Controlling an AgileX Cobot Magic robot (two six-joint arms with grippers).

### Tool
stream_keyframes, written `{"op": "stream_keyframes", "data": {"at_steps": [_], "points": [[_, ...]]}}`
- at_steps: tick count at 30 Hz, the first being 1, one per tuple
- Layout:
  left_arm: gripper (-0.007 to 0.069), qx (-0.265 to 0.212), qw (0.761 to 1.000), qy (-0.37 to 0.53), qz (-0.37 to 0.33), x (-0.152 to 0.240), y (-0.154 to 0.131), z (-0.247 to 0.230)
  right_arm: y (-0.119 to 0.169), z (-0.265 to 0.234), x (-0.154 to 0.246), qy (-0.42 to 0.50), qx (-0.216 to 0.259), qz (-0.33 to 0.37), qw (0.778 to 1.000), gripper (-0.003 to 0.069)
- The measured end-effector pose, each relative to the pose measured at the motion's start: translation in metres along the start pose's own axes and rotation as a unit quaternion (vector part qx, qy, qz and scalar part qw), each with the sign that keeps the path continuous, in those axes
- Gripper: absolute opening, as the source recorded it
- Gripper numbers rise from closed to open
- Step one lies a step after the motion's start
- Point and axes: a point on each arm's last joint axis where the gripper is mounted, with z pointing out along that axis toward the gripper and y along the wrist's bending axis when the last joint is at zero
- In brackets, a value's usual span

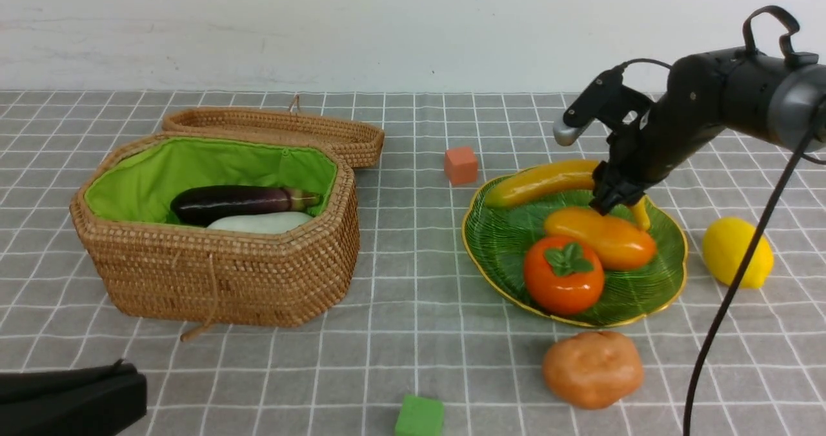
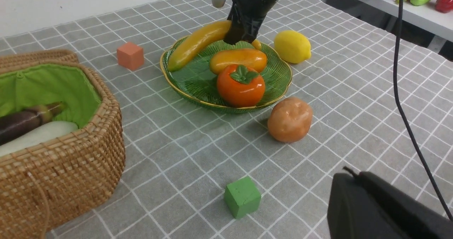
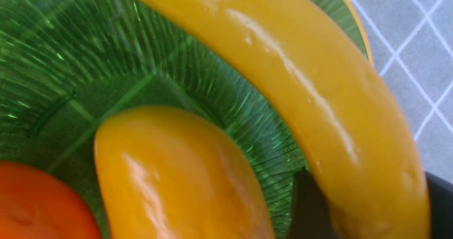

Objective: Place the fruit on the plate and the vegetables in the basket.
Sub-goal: Use the right arm to grab a banana and put it into the right plate, then use the right arm to grab a potato and put it into the left basket

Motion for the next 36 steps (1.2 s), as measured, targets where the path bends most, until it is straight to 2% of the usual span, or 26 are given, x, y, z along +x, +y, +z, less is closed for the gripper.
{"op": "stream_keyframes", "data": {"at_steps": [4,6,8,11,14,16,18,20,21,22,23,25,27,30,31,35,36], "points": [[-0.0013,0.001,1.0,0.003,0.0,0.001,0.0,0.0,0.002,-0.012,0.003,0.026,-0.018,0.015,0.999,0.0563],[-0.0013,0.001,1.0,0.003,0.001,0.001,0.0,0.0,0.001,-0.022,0.002,0.029,-0.02,0.031,0.999,0.0596],[-0.0013,0.001,1.0,0.002,0.007,0.0,0.0,0.0,-0.002,-0.057,-0.002,0.033,-0.021,0.086,0.996,0.0608],[-0.0013,0.001,1.0,0.002,0.019,0.001,0.0,0.0,-0.001,-0.11,-0.001,0.048,-0.025,0.156,0.986,0.0549],[-0.0013,0.001,1.0,0.002,0.028,0.001,0.0,0.0,0.005,-0.146,0.006,0.063,-0.037,0.174,0.982,0.0469],[-0.0013,0.001,0.999,0.002,0.032,0.001,0.0,0.0,0.019,-0.177,0.016,0.058,-0.071,0.173,0.981,0.0373],[-0.0013,0.002,0.999,0.005,0.034,0.001,0.0,0.0,0.033,-0.19,0.024,0.05,-0.104,0.168,0.979,0.0334],[-0.0013,0.003,0.999,0.006,0.034,0.001,0.0,0.0,0.058,-0.197,0.036,0.041,-0.148,0.141,0.978,0.0302],[-0.0013,0.003,0.999,0.007,0.034,0.002,-0.001,0.0,0.075,-0.196,0.044,0.042,-0.172,0.103,0.979,0.0299],[-0.0013,0.004,0.999,0.008,0.034,0.002,-0.001,0.0,0.078,-0.196,0.045,0.041,-0.175,0.095,0.979,0.0299],[-0.0013,0.005,0.999,0.009,0.034,0.002,-0.001,0.0,0.1,-0.193,0.053,0.034,-0.193,0.022,0.98,0.031],[-0.0013,0.006,0.999,0.011,0.034,0.002,-0.001,0.0,0.115,-0.189,0.058,0.025,-0.199,-0.036,0.979,0.033],[-0.0013,0.006,0.999,0.012,0.034,0.002,-0.001,0.0,0.139,-0.176,0.065,0.006,-0.199,-0.137,0.97,0.0395],[-0.0013,0.006,0.999,0.012,0.034,0.002,-0.001,0.0,0.16,-0.159,0.07,-0.01,-0.184,-0.218,0.958,0.0503],[-0.0013,0.006,0.999,0.012,0.034,0.002,-0.001,0.0,0.168,-0.15,0.071,-0.018,-0.171,-0.246,0.954,0.057],[-0.0013,0.007,0.999,0.014,0.034,0.003,-0.001,0.0,0.178,-0.131,0.071,-0.02,-0.149,-0.294,0.944,0.0671],[-0.0013,0.007,0.999,0.014,0.034,0.003,-0.001,0.0,0.178,-0.127,0.07,-0.019,-0.145,-0.3,0.943,0.0676]]}}
